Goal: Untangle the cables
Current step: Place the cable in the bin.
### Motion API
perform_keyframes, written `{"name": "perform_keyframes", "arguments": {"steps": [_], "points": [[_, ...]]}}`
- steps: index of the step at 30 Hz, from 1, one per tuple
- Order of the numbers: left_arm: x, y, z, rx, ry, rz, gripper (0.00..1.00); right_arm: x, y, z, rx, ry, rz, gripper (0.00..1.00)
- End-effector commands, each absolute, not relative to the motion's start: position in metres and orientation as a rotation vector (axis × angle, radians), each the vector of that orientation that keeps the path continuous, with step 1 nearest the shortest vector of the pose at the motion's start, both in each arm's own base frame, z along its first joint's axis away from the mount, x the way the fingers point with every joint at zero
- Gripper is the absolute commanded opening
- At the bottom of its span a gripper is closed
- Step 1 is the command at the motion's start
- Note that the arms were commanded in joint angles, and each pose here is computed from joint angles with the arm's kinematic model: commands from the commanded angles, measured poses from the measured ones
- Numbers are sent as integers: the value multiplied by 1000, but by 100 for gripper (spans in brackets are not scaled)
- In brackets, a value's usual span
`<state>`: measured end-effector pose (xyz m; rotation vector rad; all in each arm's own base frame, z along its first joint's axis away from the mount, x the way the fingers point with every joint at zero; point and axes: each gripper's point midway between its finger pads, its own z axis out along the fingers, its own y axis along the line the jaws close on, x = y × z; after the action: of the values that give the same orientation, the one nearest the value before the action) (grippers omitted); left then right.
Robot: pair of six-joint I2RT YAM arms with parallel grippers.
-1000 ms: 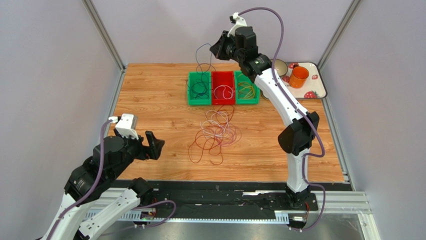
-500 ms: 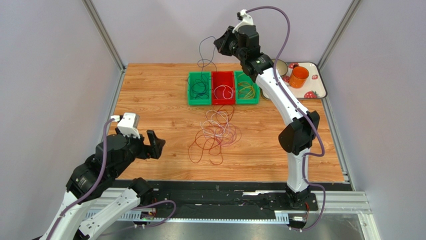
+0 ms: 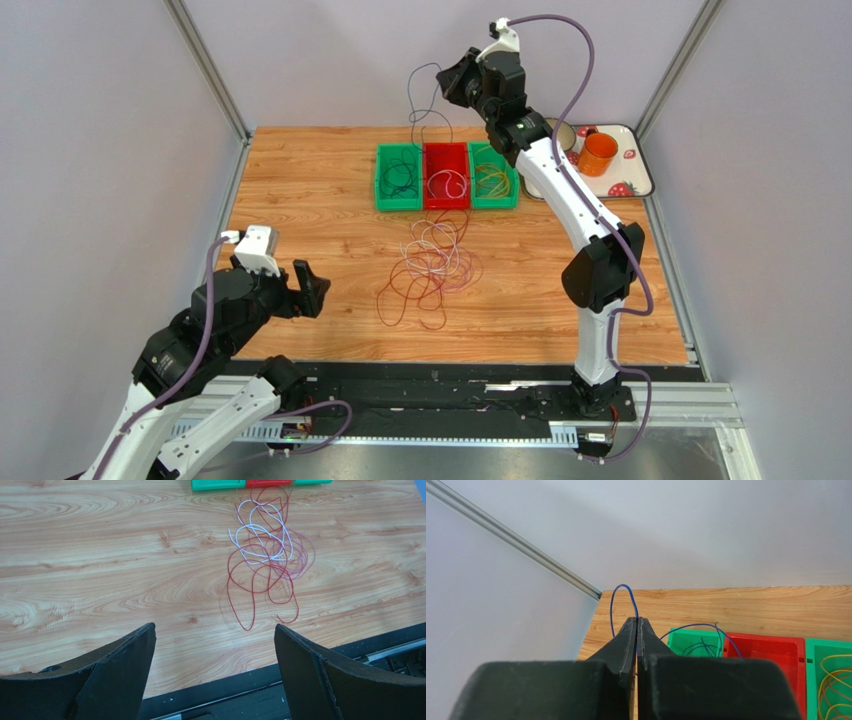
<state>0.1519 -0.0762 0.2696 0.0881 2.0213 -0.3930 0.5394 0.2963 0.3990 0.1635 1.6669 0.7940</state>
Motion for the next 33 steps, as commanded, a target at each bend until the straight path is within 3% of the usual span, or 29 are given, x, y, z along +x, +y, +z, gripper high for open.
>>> {"name": "perform_keyframes", "arguments": {"steps": [1, 19, 33], "points": [[156, -78, 271, 69, 2018, -395, 96, 547, 307, 413, 177, 1609, 874, 0], [156, -77, 272, 62, 2009, -397, 96, 570, 375, 331, 99, 1727, 1028, 0], [154, -75, 273, 54, 1999, -400, 95, 583, 365, 261, 174, 1863, 980, 0]]}}
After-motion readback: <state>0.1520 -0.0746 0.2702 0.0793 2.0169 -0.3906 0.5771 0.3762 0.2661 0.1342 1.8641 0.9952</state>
